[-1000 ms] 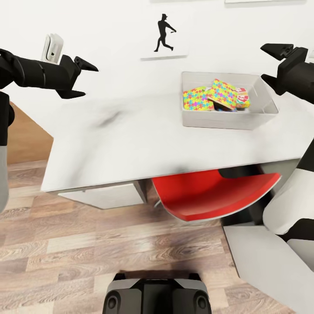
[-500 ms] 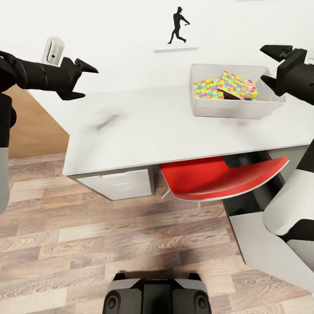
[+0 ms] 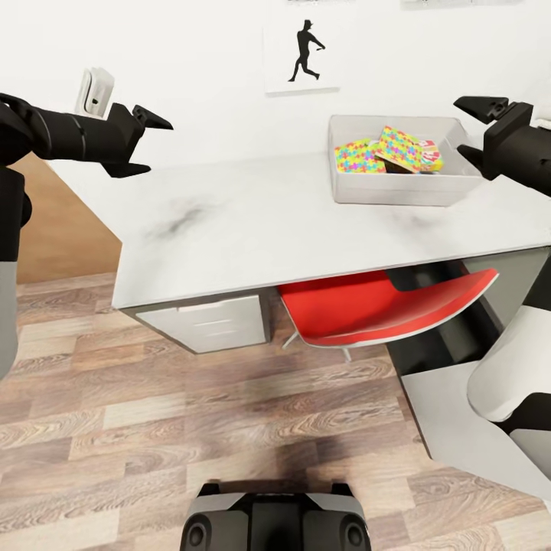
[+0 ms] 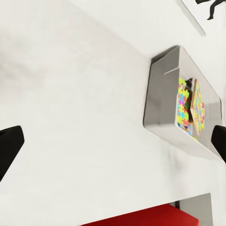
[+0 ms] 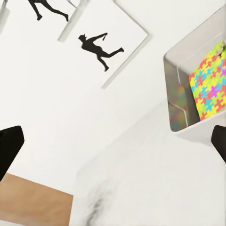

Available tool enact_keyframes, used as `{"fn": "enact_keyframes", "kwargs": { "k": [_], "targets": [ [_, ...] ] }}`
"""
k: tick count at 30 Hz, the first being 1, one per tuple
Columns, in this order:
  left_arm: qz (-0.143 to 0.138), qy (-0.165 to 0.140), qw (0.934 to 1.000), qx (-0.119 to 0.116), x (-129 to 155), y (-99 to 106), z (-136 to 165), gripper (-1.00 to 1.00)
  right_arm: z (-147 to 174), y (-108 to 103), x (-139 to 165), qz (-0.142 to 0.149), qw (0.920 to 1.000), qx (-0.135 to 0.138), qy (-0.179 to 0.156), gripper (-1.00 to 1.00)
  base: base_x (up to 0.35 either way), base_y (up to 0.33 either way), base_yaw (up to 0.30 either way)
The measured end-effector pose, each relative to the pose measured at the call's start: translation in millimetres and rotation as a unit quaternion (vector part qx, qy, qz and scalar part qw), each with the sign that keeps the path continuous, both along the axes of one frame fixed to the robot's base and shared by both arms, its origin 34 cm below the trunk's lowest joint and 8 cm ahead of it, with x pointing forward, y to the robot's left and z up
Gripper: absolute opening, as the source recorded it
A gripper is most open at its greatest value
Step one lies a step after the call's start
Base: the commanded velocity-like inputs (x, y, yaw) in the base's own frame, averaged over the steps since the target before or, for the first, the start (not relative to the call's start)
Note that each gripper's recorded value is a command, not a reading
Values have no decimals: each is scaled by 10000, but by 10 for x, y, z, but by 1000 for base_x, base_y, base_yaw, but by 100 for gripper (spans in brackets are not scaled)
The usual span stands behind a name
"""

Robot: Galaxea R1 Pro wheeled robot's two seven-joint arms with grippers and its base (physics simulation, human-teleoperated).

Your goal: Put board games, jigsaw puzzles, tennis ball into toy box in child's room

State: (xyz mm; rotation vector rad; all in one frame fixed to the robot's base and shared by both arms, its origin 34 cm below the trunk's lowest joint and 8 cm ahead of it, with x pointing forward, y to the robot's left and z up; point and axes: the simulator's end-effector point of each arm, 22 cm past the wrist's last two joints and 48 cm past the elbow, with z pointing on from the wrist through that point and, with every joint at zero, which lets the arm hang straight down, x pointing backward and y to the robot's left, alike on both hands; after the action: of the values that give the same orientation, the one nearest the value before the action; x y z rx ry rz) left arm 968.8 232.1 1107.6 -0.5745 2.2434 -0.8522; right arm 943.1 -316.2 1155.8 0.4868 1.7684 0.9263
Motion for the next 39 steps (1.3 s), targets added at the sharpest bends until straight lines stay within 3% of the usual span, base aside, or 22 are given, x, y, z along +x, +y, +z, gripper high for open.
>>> {"fn": "enact_keyframes", "kwargs": {
  "k": [39],
  "targets": [
    [-25, -146, 9999, -47, -194, 8, 251, 100, 480, 130, -117, 132, 9995, -105, -279, 100, -1, 1, -73]
  ]
}}
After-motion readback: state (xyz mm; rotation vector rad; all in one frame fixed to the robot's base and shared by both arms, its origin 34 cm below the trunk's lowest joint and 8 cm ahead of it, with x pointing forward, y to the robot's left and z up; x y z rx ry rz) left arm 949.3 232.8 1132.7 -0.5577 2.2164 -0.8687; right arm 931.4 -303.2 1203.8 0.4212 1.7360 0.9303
